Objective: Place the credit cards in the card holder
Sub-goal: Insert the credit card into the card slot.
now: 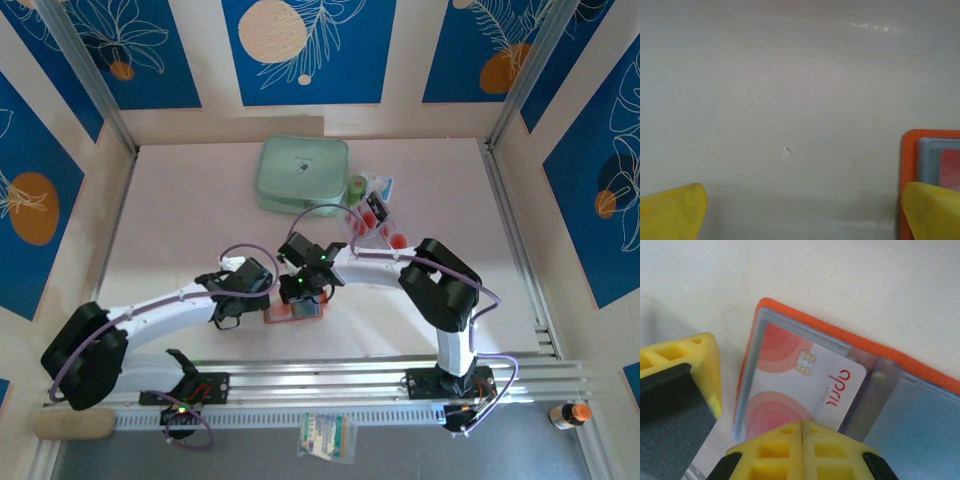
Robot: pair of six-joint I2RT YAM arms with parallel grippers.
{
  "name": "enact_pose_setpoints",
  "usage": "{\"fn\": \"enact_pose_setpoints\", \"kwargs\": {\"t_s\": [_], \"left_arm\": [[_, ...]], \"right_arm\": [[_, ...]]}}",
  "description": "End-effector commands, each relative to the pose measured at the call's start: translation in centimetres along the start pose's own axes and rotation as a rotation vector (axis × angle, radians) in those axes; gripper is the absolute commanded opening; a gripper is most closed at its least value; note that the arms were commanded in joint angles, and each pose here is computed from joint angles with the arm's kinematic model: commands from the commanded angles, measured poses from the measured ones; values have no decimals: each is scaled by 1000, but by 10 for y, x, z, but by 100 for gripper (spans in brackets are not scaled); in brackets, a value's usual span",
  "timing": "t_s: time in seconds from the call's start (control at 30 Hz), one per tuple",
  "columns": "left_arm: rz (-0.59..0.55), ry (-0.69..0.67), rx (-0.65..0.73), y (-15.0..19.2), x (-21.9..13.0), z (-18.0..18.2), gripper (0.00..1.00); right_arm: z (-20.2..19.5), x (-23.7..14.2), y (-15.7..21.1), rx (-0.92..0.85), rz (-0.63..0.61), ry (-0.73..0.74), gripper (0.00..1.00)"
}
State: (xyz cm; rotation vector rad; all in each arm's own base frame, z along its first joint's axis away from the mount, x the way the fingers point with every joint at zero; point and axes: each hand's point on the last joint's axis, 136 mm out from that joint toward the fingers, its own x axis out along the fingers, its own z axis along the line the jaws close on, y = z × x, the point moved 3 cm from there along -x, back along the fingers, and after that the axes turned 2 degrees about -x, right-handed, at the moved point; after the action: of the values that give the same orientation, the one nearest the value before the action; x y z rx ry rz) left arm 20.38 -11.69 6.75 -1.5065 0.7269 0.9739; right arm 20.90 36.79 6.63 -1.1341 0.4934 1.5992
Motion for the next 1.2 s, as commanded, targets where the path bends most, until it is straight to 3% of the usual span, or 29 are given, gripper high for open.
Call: {"fn": "enact_pose_setpoints", "kwargs": {"t_s": [0.0,0.53,1.17], "left_arm": [[-19,-20,-23,-4,-9,9,100],[72,-56,2,18,15,11,100],[104,-54,24,26,27,7,100]], "right_arm": [[3,-21,-1,15,-24,-21,4],[-14,0,17,58,26,8,2],[3,18,16,35,67,-24,1]]}}
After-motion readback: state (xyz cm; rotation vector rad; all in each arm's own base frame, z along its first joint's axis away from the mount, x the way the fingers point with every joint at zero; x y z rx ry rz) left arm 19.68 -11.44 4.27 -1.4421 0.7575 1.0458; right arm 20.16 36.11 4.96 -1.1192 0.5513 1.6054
